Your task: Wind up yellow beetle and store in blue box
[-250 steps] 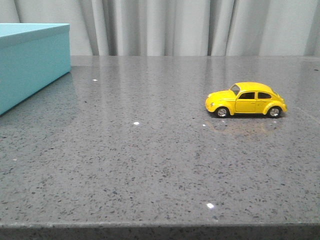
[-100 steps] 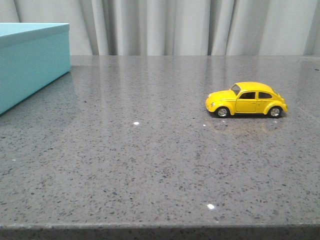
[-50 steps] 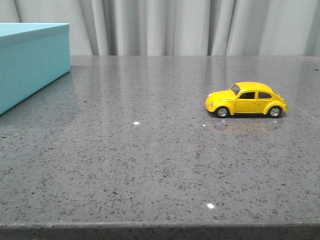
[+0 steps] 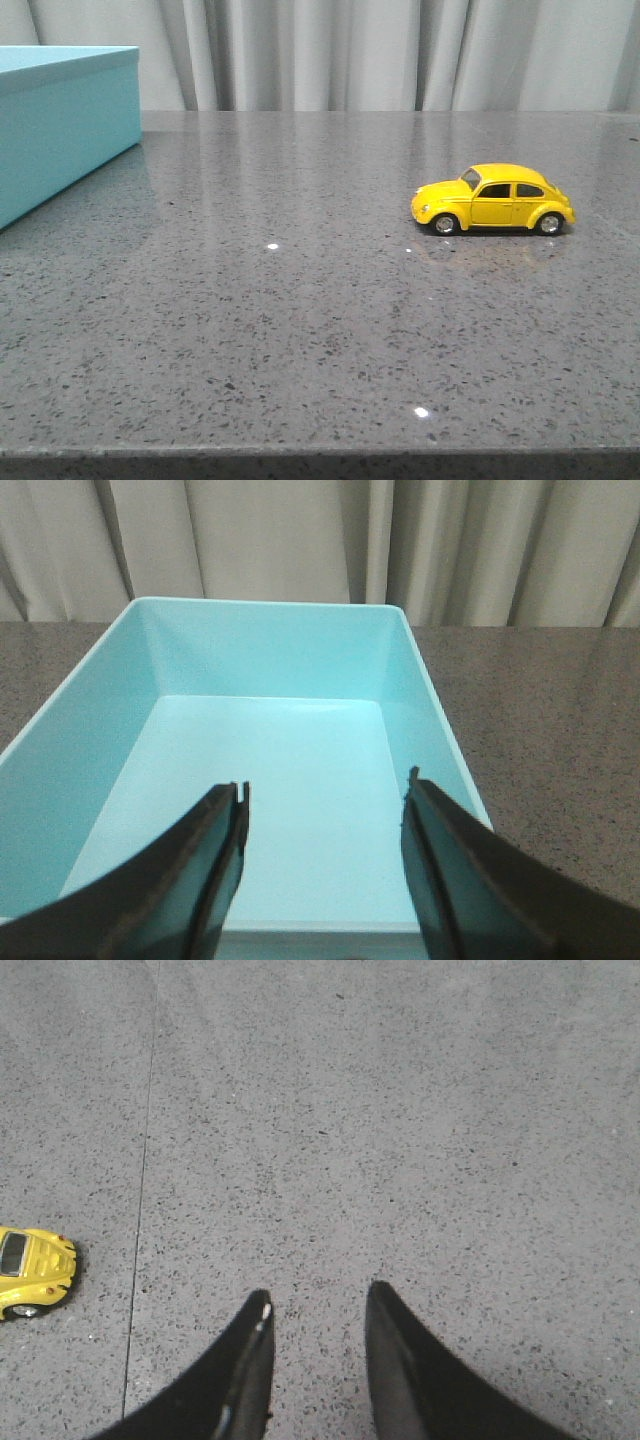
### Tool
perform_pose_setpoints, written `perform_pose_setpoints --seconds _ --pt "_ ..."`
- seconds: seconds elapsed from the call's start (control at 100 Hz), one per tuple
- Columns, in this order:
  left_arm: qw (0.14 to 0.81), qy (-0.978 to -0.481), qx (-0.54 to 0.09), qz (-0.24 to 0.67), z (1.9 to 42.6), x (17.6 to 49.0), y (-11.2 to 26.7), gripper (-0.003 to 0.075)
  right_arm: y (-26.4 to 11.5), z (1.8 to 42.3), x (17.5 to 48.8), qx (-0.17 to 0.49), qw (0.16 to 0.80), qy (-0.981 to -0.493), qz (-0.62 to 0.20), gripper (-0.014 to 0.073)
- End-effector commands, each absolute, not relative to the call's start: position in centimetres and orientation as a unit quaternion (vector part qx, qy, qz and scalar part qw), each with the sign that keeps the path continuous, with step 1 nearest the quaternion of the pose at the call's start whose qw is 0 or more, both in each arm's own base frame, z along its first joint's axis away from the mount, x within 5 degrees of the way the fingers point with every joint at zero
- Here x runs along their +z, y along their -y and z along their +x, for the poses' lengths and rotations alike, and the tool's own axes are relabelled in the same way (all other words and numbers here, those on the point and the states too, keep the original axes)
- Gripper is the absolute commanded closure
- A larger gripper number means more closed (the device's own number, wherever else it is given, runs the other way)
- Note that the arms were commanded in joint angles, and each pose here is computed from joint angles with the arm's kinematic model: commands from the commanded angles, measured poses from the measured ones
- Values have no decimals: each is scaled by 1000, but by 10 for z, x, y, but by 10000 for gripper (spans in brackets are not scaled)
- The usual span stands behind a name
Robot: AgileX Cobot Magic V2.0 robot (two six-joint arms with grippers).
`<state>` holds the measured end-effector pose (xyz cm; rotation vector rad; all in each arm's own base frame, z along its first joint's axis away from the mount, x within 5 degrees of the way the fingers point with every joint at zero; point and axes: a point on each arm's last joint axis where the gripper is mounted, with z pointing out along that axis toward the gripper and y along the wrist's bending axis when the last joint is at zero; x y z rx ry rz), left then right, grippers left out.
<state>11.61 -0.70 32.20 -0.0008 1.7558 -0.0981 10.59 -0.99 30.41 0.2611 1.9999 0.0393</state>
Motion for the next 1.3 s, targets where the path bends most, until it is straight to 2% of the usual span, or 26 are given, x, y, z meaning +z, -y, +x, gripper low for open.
perform_pose_setpoints --seconds 0.0,0.23,0.47,0.54,0.69,0.73,1.02,1.29 --pt "673 -738 -52 -6 118 339 8 364 10 112 323 17 583 -807 99 338" --pt "674 -737 -52 -6 119 340 8 364 8 113 323 34 574 -811 110 338" --pt "674 -737 -52 -6 119 340 8 365 9 127 327 33 470 -874 120 330" --pt "674 -737 -52 -6 119 340 8 365 9 134 332 35 453 -883 122 286" --pt "674 -737 -52 -6 119 340 8 365 7 147 345 51 422 -896 129 120" --pt "674 -737 -52 -6 119 340 8 365 7 151 348 54 411 -901 131 104" --pt "676 -735 -52 -6 119 340 8 365 -20 187 371 98 365 -922 79 106" --pt "676 -735 -52 -6 119 340 8 365 -56 232 361 121 300 -944 66 106"
